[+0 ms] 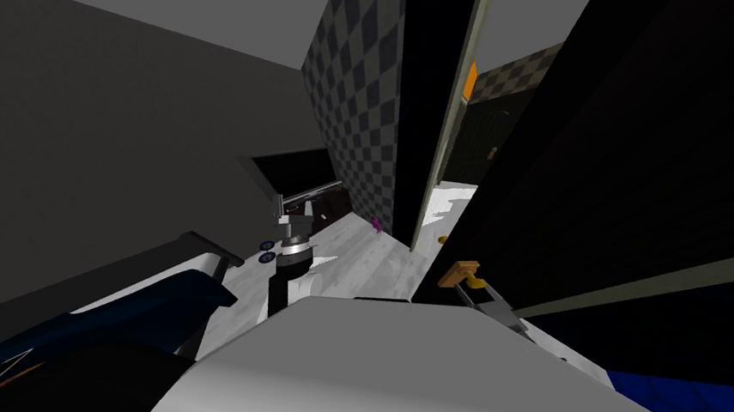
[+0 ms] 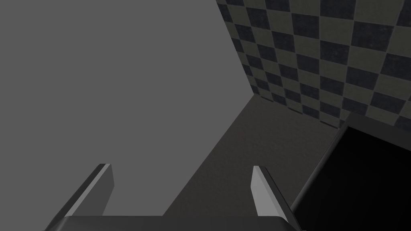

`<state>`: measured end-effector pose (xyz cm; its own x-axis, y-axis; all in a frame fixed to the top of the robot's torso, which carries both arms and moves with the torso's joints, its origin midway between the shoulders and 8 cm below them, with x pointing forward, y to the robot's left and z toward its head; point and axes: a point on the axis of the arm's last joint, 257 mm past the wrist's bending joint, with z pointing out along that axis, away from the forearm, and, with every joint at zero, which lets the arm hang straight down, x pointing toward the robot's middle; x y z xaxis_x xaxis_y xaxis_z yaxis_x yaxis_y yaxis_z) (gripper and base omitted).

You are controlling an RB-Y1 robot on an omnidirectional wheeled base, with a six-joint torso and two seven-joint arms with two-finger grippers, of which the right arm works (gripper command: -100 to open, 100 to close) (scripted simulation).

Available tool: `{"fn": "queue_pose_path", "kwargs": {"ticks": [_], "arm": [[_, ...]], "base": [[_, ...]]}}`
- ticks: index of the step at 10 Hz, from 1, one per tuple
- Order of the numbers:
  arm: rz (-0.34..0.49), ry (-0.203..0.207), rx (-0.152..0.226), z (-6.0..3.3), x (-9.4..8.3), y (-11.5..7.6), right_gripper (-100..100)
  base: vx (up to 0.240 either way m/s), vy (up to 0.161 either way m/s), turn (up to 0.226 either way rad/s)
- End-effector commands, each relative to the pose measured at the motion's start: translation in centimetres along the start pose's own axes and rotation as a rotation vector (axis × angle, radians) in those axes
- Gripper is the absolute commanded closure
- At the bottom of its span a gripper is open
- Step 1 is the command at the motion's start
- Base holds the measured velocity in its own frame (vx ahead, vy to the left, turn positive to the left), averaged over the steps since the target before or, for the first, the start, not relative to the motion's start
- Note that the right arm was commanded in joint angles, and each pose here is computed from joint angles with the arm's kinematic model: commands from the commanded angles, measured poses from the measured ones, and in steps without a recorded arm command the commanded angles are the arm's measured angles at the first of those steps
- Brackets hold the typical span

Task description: Pull the door open

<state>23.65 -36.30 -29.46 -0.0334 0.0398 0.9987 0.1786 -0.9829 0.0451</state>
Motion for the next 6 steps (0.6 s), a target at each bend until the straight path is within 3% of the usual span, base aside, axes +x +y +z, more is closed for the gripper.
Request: {"fn": "queue_pose_path", "kwargs": {"ticks": [1, 6], "arm": [[0.018, -0.006, 0.022, -0.92, -0.6, -1.0, 100], [0.015, -0.005, 0.038, -2.73, -0.8, -0.7, 100]], "base": [[0.057, 0.049, -0.009], [0.012, 0.020, -0.008]]}}
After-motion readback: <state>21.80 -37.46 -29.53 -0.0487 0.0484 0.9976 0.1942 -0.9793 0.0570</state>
